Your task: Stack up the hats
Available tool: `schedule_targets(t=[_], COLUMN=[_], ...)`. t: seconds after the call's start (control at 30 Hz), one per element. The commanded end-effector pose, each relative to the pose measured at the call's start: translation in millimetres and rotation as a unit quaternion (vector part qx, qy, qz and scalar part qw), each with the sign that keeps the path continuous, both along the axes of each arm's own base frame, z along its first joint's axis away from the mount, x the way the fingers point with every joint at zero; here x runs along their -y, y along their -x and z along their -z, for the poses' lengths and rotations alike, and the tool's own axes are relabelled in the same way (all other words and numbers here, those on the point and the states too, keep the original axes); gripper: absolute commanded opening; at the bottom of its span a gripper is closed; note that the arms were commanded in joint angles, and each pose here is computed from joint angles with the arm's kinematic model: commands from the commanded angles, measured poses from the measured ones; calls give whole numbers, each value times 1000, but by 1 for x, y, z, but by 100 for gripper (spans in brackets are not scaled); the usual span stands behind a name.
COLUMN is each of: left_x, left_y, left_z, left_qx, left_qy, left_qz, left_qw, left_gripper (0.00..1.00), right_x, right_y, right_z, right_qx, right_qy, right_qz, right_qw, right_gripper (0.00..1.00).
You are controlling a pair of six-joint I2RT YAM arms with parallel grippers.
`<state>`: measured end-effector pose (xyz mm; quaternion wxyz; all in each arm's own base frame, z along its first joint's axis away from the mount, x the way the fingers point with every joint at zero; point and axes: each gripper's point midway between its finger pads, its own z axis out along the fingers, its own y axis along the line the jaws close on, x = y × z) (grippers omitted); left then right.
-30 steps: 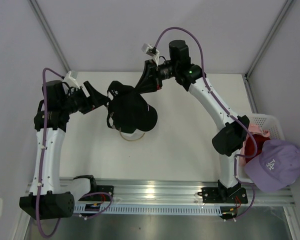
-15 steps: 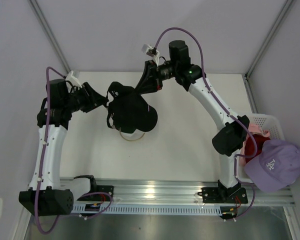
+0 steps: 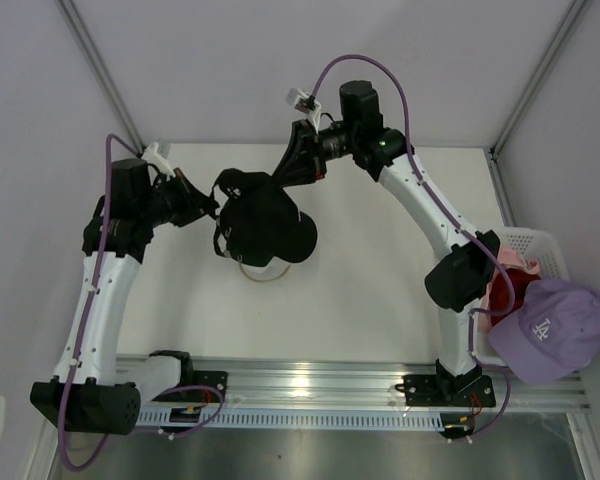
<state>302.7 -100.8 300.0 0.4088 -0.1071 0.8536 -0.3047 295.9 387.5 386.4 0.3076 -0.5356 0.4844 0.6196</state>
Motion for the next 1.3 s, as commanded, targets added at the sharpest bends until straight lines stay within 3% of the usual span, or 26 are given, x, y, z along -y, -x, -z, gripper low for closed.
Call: schedule_targets(t=[0.0, 0.07, 0.1, 0.2, 0.4, 0.73, 0.77, 0.8, 0.9, 1.0, 1.07, 1.1, 1.17, 1.2, 1.27], left_x=[-21, -22, -22, -19, -13, -40, -40, -40, -36, -38, -40, -40, -41, -42, -43], left_y=[1, 4, 4, 5, 4, 10, 12, 15, 21, 24, 26, 27, 28, 29, 30], left_z=[-16, -14, -9, 0, 17, 65, 74, 80, 93, 96, 102, 104, 111, 115, 124], left_qx=[39, 40, 36, 33, 14, -47, -59, -69, -89, -85, -90, -94, -104, -109, -120], left_qy=[-20, -19, -17, -11, -18, -68, -69, -67, -63, -66, -74, -76, -77, -78, -72], left_qz=[-68, -73, -76, -75, -76, -142, -145, -143, -137, -137, -137, -137, -140, -144, -150], left_qw=[997, 996, 996, 997, 997, 986, 985, 985, 985, 985, 984, 983, 982, 981, 979], left_gripper=[1, 1, 1, 1, 1, 1, 1, 1, 1, 1, 1, 1, 1, 1, 1], right_x=[10, 16, 17, 19, 19, 2, 1, 1, 9, 21, 34, 39, 51, 57, 67], right_y=[-26, -39, -51, -53, -70, -73, -72, -74, -76, -83, -87, -84, -86, -91, -99], right_z=[7, 31, 36, 57, 61, 84, 88, 91, 99, 81, 82, 57, 54, 27, 37], right_qx=[42, 34, 77, 86, 105, 105, 91, 85, 48, 25, -29, -16, -59, -35, -99], right_qy=[4, 51, 65, 115, 120, 148, 155, 158, 167, 135, 133, 105, 95, 57, 53], right_qz=[47, 90, 117, 130, 154, 175, 177, 184, 201, 223, 247, 253, 278, 305, 348], right_qw=[998, 994, 988, 981, 975, 968, 968, 966, 964, 965, 959, 962, 954, 950, 931], right_gripper=[0, 0, 0, 0, 0, 0, 3, 18, 44, 83, 98, 100, 100, 100, 100])
